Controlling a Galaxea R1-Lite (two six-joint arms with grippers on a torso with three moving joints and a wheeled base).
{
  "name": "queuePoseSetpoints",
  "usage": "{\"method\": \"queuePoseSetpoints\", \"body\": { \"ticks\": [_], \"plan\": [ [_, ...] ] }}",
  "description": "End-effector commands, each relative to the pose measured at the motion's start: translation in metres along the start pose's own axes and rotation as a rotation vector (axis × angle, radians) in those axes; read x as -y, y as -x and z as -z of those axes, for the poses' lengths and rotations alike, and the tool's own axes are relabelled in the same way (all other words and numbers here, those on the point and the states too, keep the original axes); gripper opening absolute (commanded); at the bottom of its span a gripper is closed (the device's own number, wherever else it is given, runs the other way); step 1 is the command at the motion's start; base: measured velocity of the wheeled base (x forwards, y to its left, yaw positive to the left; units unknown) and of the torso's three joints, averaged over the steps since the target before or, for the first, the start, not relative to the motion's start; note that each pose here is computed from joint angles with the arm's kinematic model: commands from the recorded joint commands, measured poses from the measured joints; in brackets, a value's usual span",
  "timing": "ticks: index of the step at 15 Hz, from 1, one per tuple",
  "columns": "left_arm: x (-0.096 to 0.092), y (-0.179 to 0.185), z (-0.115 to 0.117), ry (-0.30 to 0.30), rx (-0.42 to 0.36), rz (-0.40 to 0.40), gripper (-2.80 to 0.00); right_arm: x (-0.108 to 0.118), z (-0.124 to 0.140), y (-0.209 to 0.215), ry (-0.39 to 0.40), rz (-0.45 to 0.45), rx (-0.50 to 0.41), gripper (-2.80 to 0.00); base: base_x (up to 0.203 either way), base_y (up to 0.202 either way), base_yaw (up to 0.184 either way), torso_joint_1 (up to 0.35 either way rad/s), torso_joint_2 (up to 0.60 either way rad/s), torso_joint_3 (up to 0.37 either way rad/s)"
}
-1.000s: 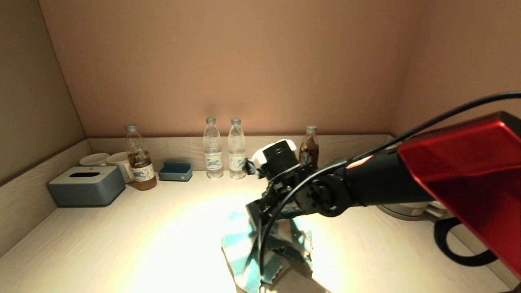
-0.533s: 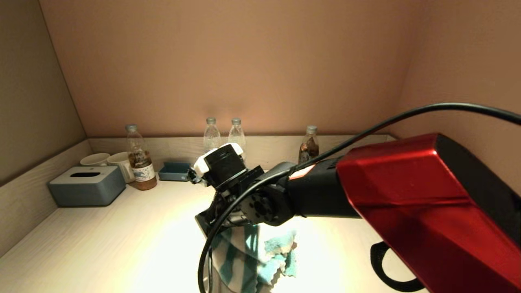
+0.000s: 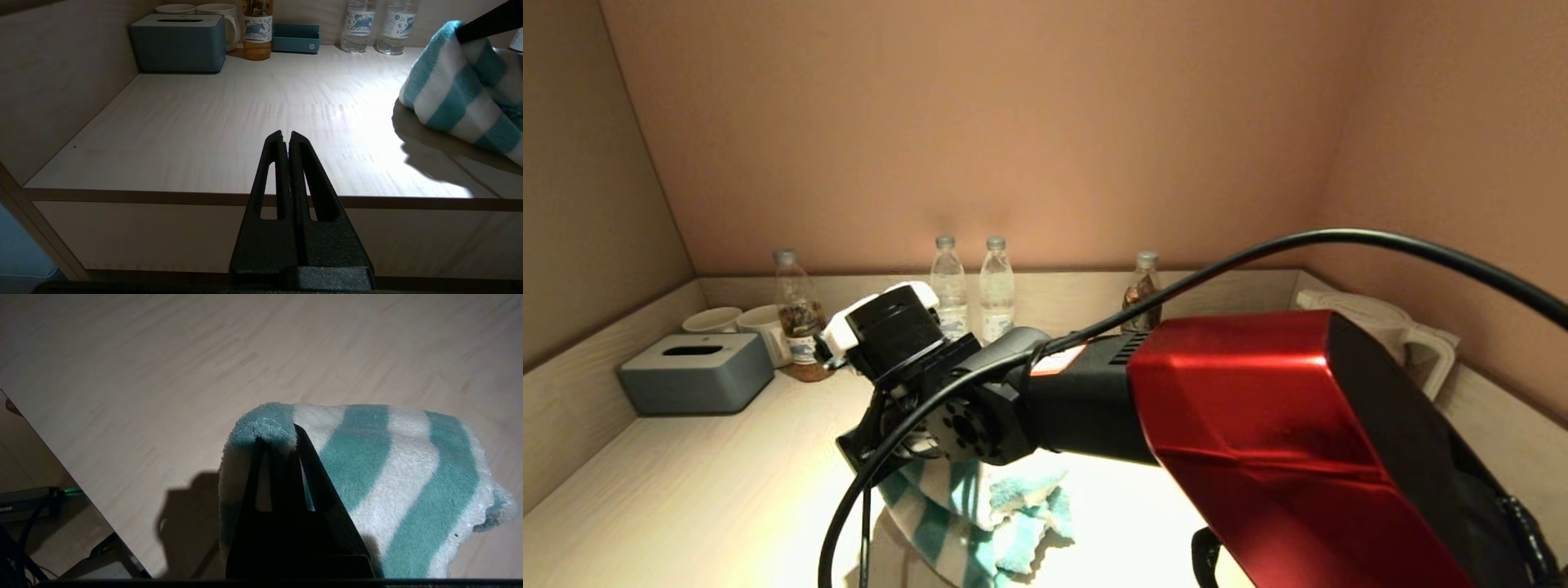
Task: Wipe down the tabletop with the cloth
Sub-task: Sweep the stains on the table
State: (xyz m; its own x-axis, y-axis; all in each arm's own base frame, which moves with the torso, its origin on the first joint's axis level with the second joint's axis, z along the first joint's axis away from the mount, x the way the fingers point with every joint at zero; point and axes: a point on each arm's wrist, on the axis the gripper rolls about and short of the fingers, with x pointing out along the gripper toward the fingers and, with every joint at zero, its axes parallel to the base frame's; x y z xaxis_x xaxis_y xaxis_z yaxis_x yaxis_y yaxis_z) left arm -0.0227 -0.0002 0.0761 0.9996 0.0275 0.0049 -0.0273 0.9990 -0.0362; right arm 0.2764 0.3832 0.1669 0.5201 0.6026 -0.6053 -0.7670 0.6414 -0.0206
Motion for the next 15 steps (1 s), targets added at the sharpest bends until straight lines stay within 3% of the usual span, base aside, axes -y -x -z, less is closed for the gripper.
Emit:
{"method": "queuePoseSetpoints", "body": {
  "ticks": [1, 4, 9, 15],
  "plan": [
    [0.000, 0.000, 0.000, 0.001, 0.000, 0.000, -2.80, -0.005, 0.001, -0.004, 0.006, -0.009, 0.005, -2.80, 0.000, 0.000, 0.000, 0.000, 0.00, 0.000],
    [0.000, 0.000, 0.000, 0.001, 0.000, 0.000, -2.80, -0.003, -0.005, -0.002, 0.039, 0.053, 0.062, -2.80, 0.000, 0.000, 0.000, 0.000, 0.00, 0.000],
    [0.000, 0.000, 0.000, 0.001, 0.000, 0.000, -2.80, 0.016, 0.040, -0.043, 0.011, 0.119, -0.111, -2.80, 0.000, 0.000, 0.000, 0.000, 0.00, 0.000],
    [0.000, 0.000, 0.000, 0.001, 0.000, 0.000, -2.80, 0.029, 0.059, -0.048, -0.147, 0.149, -0.202, -2.80, 0.000, 0.000, 0.000, 0.000, 0.00, 0.000]
  ]
}}
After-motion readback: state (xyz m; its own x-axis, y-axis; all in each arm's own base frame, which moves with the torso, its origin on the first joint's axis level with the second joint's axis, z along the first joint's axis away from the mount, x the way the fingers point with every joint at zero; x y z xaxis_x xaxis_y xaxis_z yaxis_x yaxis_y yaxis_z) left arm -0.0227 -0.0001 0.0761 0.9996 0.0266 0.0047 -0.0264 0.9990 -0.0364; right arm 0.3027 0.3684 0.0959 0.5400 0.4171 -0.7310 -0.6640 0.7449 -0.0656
